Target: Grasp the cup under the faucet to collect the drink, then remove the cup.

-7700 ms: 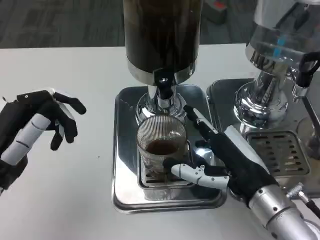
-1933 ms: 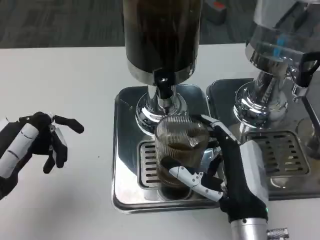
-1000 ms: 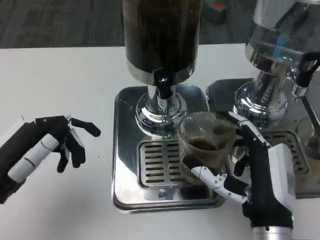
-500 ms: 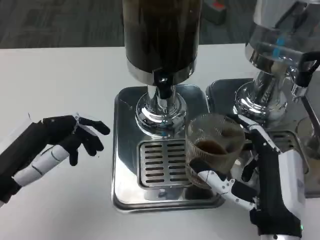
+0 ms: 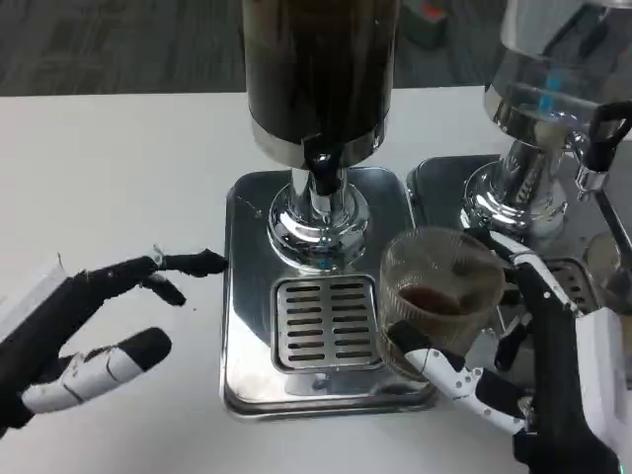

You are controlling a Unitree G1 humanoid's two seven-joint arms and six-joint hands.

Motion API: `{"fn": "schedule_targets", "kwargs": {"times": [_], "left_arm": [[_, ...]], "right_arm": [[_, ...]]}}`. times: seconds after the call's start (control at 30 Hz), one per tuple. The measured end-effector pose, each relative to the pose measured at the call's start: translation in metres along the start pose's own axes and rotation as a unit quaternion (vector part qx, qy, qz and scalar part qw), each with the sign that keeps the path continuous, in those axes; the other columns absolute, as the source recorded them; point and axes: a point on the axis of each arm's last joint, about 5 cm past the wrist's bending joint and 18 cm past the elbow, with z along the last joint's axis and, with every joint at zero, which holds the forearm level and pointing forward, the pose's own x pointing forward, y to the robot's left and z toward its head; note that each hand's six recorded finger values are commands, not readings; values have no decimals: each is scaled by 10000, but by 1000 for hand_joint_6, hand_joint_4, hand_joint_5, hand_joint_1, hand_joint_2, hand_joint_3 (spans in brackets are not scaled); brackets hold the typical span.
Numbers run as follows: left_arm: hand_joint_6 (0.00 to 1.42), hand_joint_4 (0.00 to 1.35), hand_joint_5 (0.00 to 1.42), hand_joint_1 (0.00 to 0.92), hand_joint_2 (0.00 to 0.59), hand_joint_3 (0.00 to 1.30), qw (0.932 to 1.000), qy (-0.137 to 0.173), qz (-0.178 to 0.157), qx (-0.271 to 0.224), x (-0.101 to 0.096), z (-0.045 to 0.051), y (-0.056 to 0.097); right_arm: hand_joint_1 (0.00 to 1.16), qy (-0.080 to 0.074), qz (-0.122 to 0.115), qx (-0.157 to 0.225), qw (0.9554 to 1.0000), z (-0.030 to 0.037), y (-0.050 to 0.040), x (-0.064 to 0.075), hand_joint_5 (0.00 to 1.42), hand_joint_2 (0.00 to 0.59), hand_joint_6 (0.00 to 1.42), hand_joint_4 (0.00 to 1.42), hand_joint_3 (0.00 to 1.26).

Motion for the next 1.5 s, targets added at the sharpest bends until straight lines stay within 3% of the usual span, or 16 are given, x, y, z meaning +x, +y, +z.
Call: {"fn": "schedule_targets", "kwargs": {"times": [0.3,0.73,0.77,1.0,1.23,1.5], "left_arm": [[287,55,74,0,134,214,9981,-212,-340,469,-93,74,8],[243,0,12,0,118,171,9934,-372,-764,772,-123,118,36],[242,0,10,0,117,168,9913,-386,-946,834,-148,129,23],[240,0,7,0,112,166,9894,-480,-1080,844,-156,141,-2],[240,0,7,0,109,166,9872,-542,-1252,824,-165,164,-16],[239,0,6,0,106,165,9873,-545,-1220,859,-164,168,12]], "right_arm": [[823,-22,70,-38,10000,42,-85,-59,845,190,1207,602,556],[816,-23,105,-40,9999,86,-137,-112,860,193,1224,616,571],[816,6,140,-58,9999,85,-149,-137,861,193,1224,618,571],[821,-50,132,-20,9999,131,-186,-171,868,191,1235,619,571],[833,39,158,-28,9999,130,-192,-218,879,188,1244,627,576],[837,21,164,-16,9999,133,-194,-230,890,188,1260,629,585]]}}
